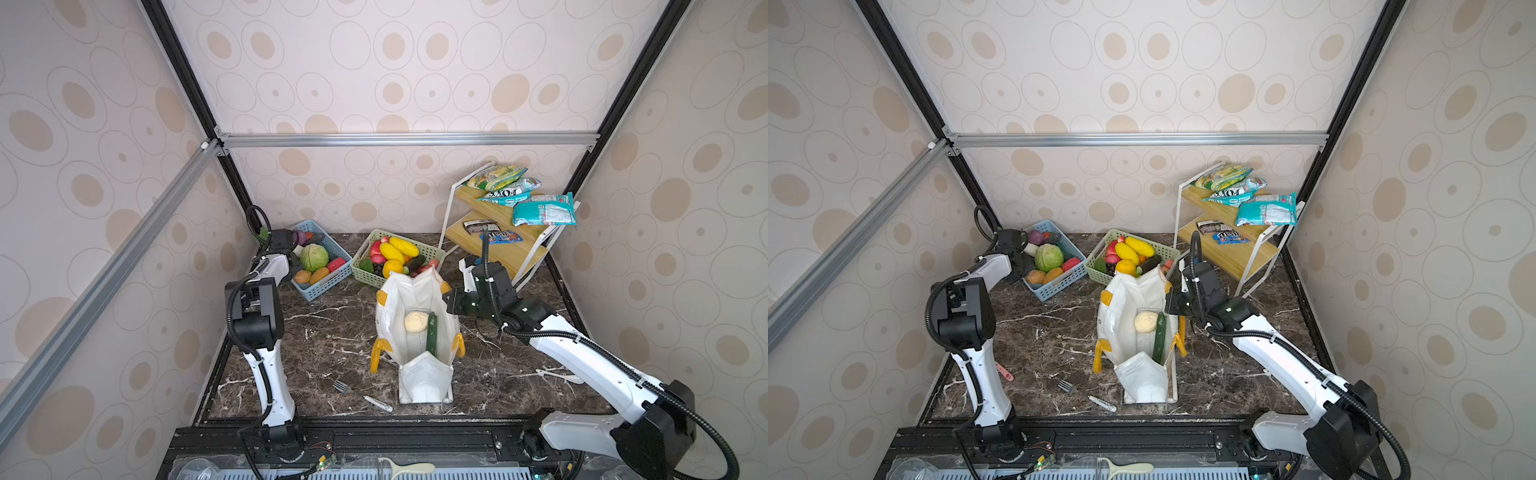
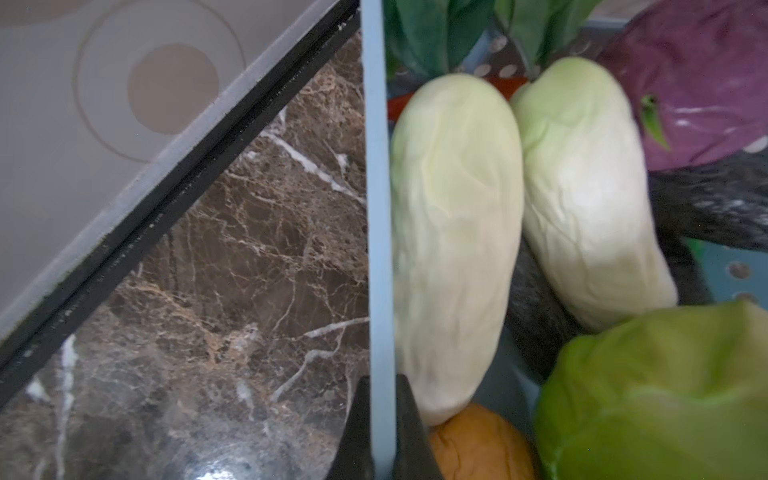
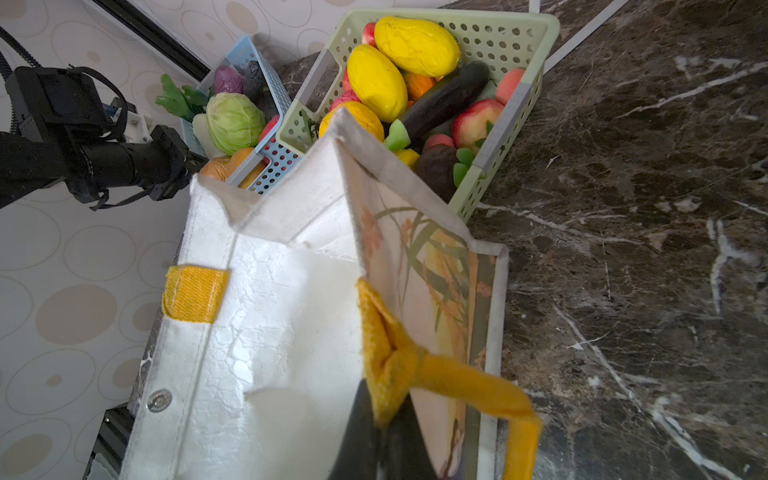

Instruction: Place the food into the grocery bag and tie it

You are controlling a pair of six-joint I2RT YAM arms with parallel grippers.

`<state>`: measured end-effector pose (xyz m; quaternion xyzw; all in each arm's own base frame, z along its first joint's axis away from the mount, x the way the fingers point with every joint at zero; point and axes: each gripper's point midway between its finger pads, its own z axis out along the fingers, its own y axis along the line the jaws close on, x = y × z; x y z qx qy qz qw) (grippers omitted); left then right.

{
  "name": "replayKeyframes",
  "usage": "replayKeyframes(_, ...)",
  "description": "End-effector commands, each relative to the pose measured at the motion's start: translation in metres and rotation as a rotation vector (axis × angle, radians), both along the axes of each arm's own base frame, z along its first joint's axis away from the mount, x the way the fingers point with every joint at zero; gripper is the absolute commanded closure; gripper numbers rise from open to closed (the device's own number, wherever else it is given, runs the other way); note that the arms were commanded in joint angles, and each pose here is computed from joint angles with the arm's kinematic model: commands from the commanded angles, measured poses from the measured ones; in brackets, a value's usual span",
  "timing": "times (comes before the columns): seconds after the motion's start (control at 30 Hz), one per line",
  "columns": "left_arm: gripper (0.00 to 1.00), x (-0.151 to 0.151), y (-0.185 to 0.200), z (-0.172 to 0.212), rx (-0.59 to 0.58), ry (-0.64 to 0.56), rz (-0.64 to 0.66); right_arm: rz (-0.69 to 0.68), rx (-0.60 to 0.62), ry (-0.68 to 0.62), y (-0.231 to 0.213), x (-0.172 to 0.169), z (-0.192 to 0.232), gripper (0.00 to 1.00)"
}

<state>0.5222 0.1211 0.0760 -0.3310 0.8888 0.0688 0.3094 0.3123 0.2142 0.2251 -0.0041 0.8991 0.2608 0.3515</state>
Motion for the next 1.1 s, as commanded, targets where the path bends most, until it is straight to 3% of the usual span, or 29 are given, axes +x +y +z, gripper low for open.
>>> replayKeyframes(0.0, 0.98, -0.011, 0.003, 0.024, 0.079, 0.014, -0.091, 0.007, 0.026, -0.048, 0.002, -0.001, 0.017, 1.00)
replayKeyframes(0.13, 0.99, -0.024, -0.003, 0.028, 0.101, 0.025, -0.183, 0.016, 0.034, -0.042, 0.004, -0.002, 0.017, 1.00)
replayKeyframes(0.3, 0.99, -0.048, 0.008, 0.033, 0.191, 0.063, -0.198, 0.046, 0.049, -0.020, 0.011, -0.003, 0.018, 1.00)
replayKeyframes(0.53, 0.96, -0.067, 0.008, 0.023, 0.223, 0.106, -0.264, 0.057, 0.051, -0.015, 0.011, -0.008, 0.024, 1.00)
replayKeyframes(0.73, 0.88, -0.067, 0.016, 0.010, 0.234, 0.158, -0.254, 0.049, 0.054, -0.032, 0.007, -0.010, 0.030, 1.00)
replayKeyframes(0.87, 0.73, -0.068, 0.025, 0.014, 0.254, 0.171, -0.205, 0.041, 0.050, -0.039, 0.004, -0.011, 0.029, 1.00)
replayKeyframes(1.07, 0.61, -0.046, 0.023, 0.053, 0.219, 0.066, -0.171, 0.033, 0.033, -0.054, 0.000, -0.012, 0.029, 1.00)
